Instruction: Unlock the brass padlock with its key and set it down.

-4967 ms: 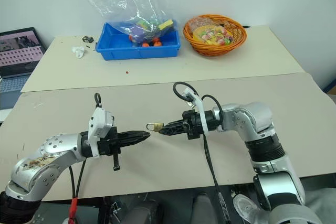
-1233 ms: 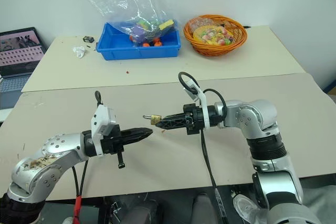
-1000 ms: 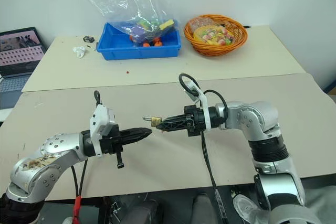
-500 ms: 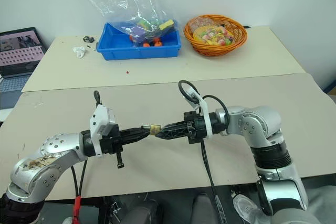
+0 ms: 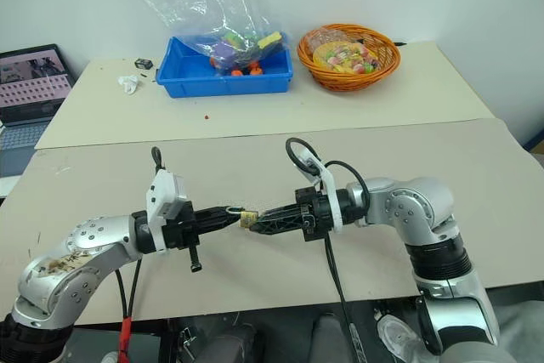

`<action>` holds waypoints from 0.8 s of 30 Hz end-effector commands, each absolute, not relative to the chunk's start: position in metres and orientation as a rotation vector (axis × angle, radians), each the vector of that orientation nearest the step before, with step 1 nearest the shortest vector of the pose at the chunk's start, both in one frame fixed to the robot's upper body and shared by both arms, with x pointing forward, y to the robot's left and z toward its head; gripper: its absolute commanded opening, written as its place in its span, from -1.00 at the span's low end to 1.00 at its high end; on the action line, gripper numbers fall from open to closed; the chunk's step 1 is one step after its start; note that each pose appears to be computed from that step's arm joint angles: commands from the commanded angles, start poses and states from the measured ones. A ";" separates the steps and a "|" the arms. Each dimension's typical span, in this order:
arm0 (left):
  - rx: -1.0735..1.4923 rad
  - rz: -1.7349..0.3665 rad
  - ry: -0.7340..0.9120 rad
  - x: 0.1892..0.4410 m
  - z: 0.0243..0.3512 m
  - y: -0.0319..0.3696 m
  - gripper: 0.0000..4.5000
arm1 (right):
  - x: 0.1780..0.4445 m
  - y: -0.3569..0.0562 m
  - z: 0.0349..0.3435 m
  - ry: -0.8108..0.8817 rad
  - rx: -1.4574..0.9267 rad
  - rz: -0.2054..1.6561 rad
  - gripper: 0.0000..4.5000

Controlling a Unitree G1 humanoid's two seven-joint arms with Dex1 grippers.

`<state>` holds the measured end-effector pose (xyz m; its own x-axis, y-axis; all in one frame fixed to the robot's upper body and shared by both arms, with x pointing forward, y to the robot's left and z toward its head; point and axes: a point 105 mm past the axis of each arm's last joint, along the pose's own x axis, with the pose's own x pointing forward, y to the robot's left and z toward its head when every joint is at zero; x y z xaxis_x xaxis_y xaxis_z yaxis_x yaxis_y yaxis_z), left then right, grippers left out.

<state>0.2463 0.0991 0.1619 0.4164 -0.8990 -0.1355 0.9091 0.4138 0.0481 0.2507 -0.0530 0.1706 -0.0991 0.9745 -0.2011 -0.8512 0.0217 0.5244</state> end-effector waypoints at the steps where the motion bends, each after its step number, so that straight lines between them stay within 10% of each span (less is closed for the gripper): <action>1: 0.141 -1.141 0.033 0.244 0.173 0.098 -1.00 | 0.246 -0.052 0.170 0.614 0.253 1.582 -1.00; 24: 0.124 -1.119 0.048 0.245 0.171 0.099 -1.00 | 0.277 -0.074 0.206 0.538 0.305 1.551 -1.00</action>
